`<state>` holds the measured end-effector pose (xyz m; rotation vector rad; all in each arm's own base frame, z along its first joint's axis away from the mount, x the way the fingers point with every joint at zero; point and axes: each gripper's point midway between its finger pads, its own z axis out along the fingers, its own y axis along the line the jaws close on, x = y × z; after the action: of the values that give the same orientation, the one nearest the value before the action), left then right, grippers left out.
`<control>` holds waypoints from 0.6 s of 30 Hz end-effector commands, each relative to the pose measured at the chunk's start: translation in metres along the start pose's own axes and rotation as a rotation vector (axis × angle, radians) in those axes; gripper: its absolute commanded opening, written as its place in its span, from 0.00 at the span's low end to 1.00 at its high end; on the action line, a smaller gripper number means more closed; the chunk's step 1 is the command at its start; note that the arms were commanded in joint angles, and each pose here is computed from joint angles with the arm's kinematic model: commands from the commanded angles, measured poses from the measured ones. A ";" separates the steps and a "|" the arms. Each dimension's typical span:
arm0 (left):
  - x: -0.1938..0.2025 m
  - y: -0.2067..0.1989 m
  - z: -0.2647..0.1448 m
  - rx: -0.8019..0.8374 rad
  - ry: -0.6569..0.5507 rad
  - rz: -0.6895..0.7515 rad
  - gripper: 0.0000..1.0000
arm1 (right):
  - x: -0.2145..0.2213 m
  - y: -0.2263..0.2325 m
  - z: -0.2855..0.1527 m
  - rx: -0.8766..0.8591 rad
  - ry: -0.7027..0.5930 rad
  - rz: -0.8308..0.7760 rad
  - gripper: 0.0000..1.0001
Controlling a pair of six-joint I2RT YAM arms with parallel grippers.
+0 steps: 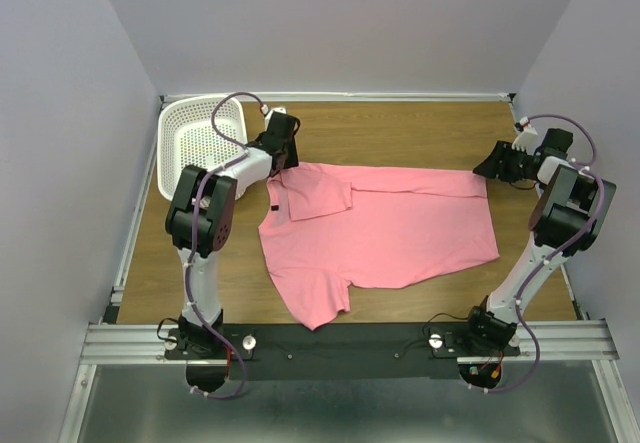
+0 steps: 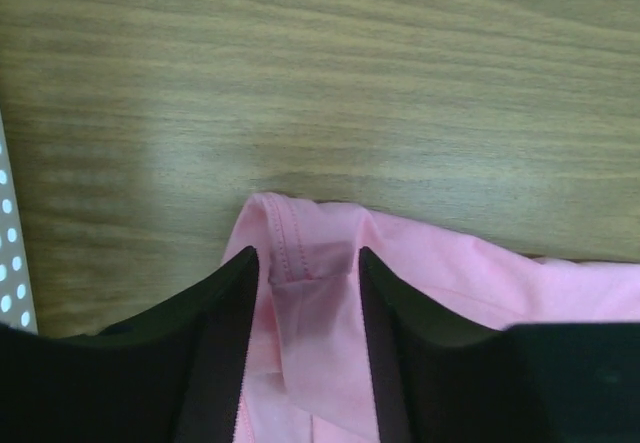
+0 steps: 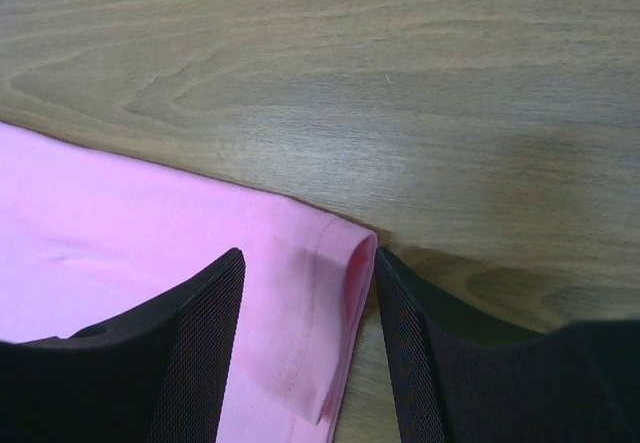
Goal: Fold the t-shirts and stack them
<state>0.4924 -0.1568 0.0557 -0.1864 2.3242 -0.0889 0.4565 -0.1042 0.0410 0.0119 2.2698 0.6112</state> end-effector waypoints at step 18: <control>-0.024 0.014 0.018 -0.016 -0.024 -0.028 0.04 | -0.023 -0.010 0.001 0.048 -0.024 0.056 0.64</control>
<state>0.5078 -0.1455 0.0479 -0.2091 2.3360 -0.0687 0.4678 -0.1127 0.0534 0.0479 2.2566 0.5767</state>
